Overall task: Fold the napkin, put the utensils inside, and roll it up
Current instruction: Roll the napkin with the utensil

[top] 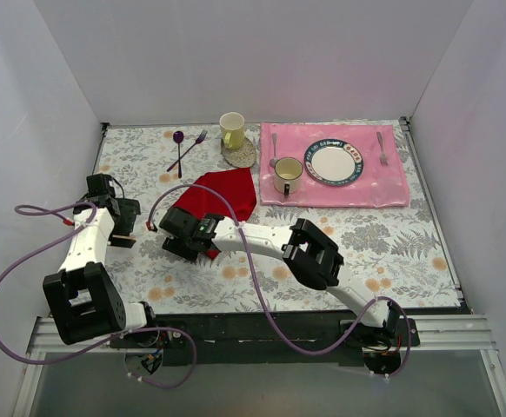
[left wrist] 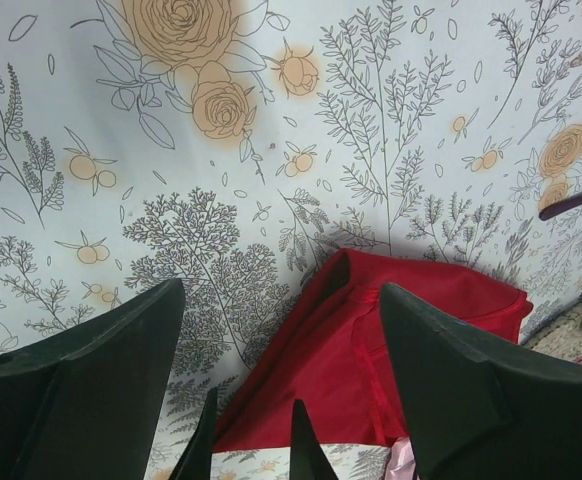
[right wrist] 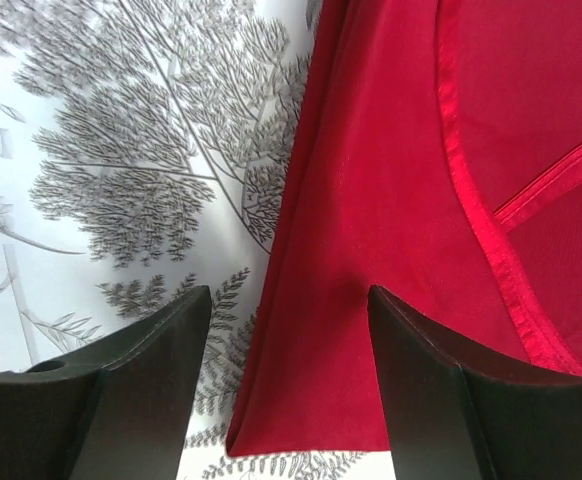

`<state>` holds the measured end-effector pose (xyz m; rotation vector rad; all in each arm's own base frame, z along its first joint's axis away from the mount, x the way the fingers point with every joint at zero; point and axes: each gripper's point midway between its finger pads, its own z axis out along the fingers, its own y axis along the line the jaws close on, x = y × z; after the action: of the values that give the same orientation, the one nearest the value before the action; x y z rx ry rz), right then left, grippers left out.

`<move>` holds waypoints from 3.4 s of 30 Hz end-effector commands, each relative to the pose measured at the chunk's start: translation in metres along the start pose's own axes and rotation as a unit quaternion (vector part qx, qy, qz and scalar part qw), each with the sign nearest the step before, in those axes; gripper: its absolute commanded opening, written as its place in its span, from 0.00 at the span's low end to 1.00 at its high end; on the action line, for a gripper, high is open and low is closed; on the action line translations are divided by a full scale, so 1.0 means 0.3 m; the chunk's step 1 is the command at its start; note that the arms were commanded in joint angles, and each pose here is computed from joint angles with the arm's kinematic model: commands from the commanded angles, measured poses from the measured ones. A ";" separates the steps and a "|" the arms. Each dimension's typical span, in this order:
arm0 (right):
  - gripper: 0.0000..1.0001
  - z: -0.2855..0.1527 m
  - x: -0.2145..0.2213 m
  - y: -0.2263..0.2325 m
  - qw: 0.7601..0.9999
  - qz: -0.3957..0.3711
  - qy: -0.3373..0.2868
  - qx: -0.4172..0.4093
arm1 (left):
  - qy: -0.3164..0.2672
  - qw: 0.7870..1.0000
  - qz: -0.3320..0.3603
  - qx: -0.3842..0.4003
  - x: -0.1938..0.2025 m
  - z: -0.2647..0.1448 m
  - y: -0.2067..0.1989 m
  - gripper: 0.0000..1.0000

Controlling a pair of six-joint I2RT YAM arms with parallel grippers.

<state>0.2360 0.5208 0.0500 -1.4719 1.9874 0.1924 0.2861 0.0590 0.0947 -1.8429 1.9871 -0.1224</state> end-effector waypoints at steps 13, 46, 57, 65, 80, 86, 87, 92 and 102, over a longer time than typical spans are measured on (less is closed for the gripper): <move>0.51 0.069 0.045 -0.061 0.999 -0.011 0.009 0.050 | 0.055 0.994 0.047 0.085 0.088 0.000 -0.026 0.86; 0.06 0.038 0.057 -0.074 0.982 0.127 -0.028 -0.134 | 0.207 0.940 0.129 0.239 0.341 0.038 -0.037 0.90; 0.05 0.031 0.067 -0.052 0.946 0.195 -0.048 -0.253 | 0.213 0.937 0.162 0.224 0.404 0.110 -0.091 0.81; 0.11 0.012 0.094 -0.048 0.932 0.206 -0.045 -0.296 | 0.202 0.946 0.182 0.174 0.396 0.184 -0.058 0.33; 0.69 -0.097 0.037 -0.147 0.984 0.139 -0.038 -0.109 | 0.212 0.949 0.199 0.126 0.385 0.144 -0.092 0.00; 0.97 -0.066 0.028 -0.140 0.996 0.067 -0.051 -0.016 | 0.222 0.949 0.194 0.110 0.394 0.150 -0.076 0.00; 0.95 -0.062 0.028 -0.144 0.997 0.063 -0.051 -0.003 | 0.223 0.949 0.195 0.109 0.395 0.151 -0.075 0.00; 0.86 -0.049 0.002 -0.121 0.997 0.027 -0.071 0.030 | 0.229 0.949 0.195 0.098 0.400 0.157 -0.065 0.00; 0.67 0.037 0.037 -0.094 0.997 -0.002 -0.054 0.050 | 0.240 0.946 0.196 0.098 0.408 0.148 -0.065 0.00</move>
<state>0.2479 0.5004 0.0418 -1.4137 1.9349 0.2170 0.3139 -0.0506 0.0217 -1.3679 2.5173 -0.6627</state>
